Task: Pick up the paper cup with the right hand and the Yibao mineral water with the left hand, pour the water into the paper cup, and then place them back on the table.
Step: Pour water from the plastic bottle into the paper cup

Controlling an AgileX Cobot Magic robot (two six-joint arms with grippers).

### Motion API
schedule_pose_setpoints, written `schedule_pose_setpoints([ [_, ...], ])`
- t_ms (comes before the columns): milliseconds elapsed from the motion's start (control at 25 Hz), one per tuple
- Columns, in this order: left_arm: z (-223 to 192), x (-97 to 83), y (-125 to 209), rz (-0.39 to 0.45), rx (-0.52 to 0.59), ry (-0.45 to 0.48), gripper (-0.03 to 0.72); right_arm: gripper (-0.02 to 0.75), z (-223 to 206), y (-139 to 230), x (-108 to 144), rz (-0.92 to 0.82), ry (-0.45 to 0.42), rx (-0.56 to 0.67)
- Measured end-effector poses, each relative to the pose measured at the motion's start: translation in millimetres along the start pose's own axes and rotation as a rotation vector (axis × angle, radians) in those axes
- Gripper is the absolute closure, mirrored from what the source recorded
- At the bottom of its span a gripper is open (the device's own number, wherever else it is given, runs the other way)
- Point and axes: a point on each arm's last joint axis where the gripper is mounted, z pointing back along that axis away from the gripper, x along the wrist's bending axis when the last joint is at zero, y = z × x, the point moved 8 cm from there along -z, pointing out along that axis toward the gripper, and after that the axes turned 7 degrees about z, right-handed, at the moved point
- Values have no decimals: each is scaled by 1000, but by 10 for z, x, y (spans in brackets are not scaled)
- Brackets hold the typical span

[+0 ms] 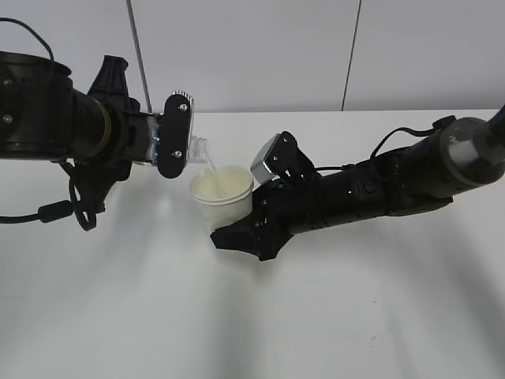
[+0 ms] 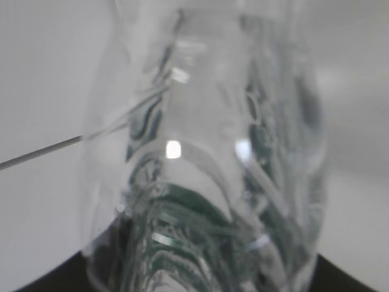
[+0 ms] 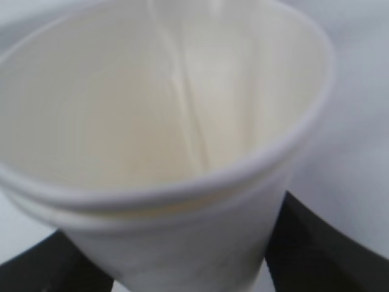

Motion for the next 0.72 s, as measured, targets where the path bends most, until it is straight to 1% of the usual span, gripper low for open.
schedule_pose_setpoints([
  [560,0,10,19,-9,11,-6,358,224,0,2,-2,0,1,1],
  [720,1,27,18,-26,11,-16,358,224,0,2,-2,0,1,1],
])
